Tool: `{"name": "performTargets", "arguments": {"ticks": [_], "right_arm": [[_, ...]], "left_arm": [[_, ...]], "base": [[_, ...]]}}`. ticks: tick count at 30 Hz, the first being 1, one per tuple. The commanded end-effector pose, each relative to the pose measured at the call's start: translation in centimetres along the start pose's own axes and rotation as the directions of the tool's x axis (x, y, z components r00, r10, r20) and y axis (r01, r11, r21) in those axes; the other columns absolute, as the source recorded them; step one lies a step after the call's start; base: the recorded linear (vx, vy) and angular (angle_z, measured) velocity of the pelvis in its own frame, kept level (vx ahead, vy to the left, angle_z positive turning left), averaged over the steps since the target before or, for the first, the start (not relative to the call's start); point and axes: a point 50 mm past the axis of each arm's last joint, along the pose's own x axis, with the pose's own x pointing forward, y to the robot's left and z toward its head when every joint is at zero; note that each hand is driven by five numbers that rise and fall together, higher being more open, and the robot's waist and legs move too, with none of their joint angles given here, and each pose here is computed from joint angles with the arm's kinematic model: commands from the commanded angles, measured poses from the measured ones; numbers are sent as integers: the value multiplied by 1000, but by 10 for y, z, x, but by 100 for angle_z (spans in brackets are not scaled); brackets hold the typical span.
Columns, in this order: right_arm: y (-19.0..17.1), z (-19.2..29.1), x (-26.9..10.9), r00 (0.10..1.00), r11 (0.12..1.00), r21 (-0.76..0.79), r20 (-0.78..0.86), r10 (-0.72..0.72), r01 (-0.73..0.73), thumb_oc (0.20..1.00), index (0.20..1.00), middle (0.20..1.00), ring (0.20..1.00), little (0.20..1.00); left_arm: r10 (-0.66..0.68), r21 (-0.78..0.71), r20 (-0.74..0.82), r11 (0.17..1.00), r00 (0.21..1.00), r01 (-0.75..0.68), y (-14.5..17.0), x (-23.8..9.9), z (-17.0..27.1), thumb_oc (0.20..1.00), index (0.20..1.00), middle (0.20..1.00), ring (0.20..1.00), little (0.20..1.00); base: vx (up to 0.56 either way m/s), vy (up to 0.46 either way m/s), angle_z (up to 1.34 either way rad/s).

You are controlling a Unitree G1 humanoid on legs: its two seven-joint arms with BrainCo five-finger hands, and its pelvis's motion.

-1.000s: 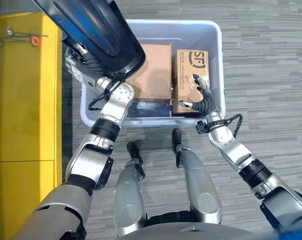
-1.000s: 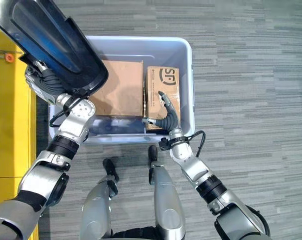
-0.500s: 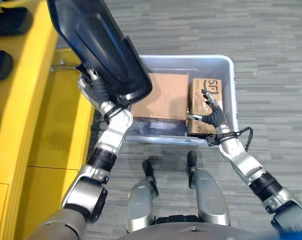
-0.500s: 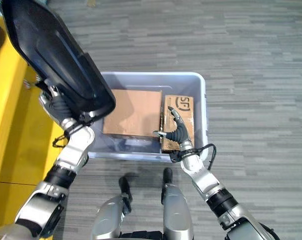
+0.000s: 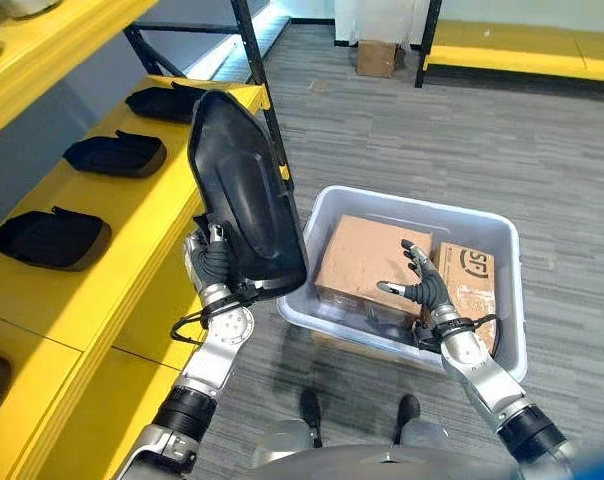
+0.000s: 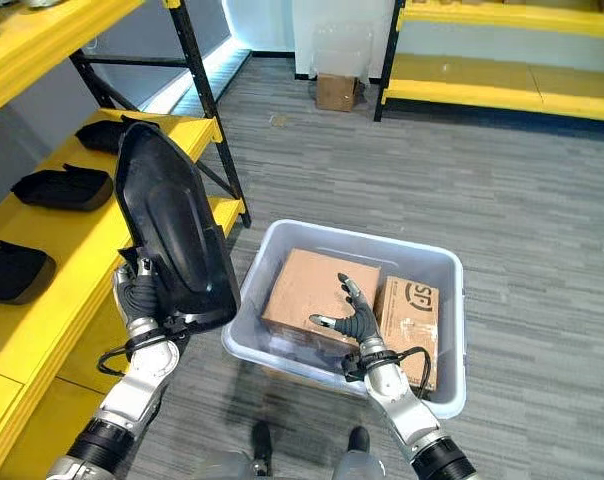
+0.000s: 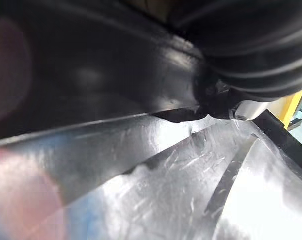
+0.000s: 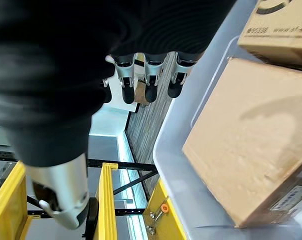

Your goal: Move parts from the plastic box to the shelf.

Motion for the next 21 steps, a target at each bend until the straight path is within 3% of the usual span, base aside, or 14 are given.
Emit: {"name": "performTargets", "arguments": {"ticks": [1, 6, 21], "right_arm": [[0, 25, 4, 991, 1000, 17, 134, 11, -14, 1000, 1000, 1000, 1000, 1000], [-7, 21, -1, 992, 998, 53, 124, -37, 31, 1000, 1000, 1000, 1000, 1000], [-21, 28, 0, 972, 993, 0, 204, -115, 117, 1000, 1000, 1000, 1000, 1000]], "left_arm": [[18, -81, 205, 997, 979, -2, -2, 19, 40, 200, 200, 200, 200, 200], [-81, -38, 224, 995, 971, 92, 1, 7, 32, 200, 200, 200, 200, 200], [-146, -52, 238, 985, 960, 162, -3, -12, 27, 200, 200, 200, 200, 200]], "base": [[-24, 86, -4], [1, 3, 41], [-79, -75, 50]]}}
